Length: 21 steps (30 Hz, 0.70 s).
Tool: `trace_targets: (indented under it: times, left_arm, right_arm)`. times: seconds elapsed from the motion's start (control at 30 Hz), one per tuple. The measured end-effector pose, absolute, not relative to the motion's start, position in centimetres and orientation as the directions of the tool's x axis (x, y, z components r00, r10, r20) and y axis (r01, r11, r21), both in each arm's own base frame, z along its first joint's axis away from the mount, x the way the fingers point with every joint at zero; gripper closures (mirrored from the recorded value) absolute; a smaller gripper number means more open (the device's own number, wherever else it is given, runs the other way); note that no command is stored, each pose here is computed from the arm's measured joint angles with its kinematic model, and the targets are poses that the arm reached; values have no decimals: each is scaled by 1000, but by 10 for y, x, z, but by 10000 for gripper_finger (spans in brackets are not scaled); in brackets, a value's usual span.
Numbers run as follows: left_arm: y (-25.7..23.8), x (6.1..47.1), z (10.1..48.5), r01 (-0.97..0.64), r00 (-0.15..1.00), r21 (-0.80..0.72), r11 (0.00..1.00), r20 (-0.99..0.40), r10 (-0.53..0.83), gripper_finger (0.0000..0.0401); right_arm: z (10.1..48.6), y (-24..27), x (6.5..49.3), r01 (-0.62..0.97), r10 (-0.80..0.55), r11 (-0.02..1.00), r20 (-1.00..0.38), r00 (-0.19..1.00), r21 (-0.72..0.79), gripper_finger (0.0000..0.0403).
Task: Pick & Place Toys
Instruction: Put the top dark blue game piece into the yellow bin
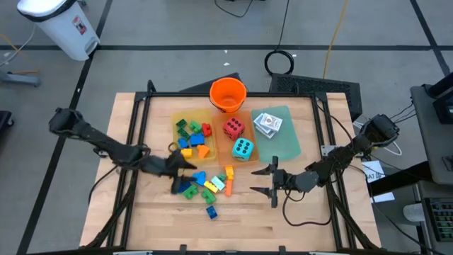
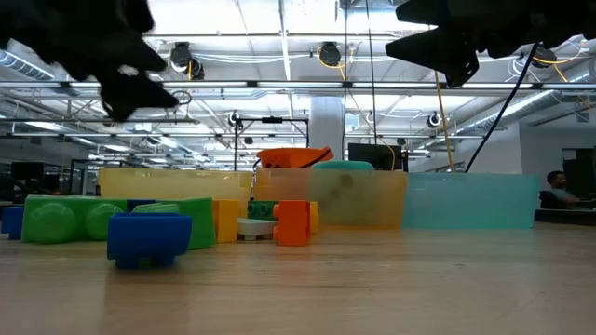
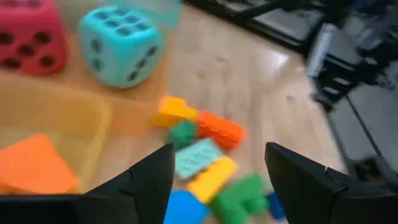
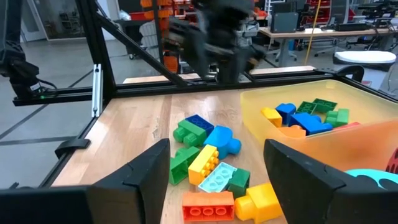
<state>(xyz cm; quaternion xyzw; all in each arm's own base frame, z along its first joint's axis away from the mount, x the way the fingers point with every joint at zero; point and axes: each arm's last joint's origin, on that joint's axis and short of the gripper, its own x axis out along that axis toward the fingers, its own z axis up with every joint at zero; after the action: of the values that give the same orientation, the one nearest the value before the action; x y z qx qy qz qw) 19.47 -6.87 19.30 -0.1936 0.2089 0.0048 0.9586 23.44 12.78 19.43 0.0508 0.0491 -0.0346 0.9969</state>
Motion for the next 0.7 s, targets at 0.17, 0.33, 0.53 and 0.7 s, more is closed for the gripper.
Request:
trace_targets:
  times: [0.17, 0.33, 0.53, 0.7]
  left_arm:
    - [-105, 178, 205, -157, 852, -265, 951, -524, -5, 176]
    - [-130, 176, 219, -290, 689, -204, 935, -723, 56, 217]
    - [-139, 177, 185, -401, 467, -99, 911, -877, 110, 258]
    - [-137, 186, 162, -429, 369, -14, 903, -915, 161, 277]
  right_arm:
    - [194, 128, 234, 74, -64, 993, -106, 992, 95, 175]
    - [194, 128, 234, 74, -64, 993, -106, 992, 94, 176]
    - [194, 128, 234, 74, -64, 993, -105, 992, 94, 177]
    - [194, 128, 234, 74, -64, 993, -105, 992, 94, 179]
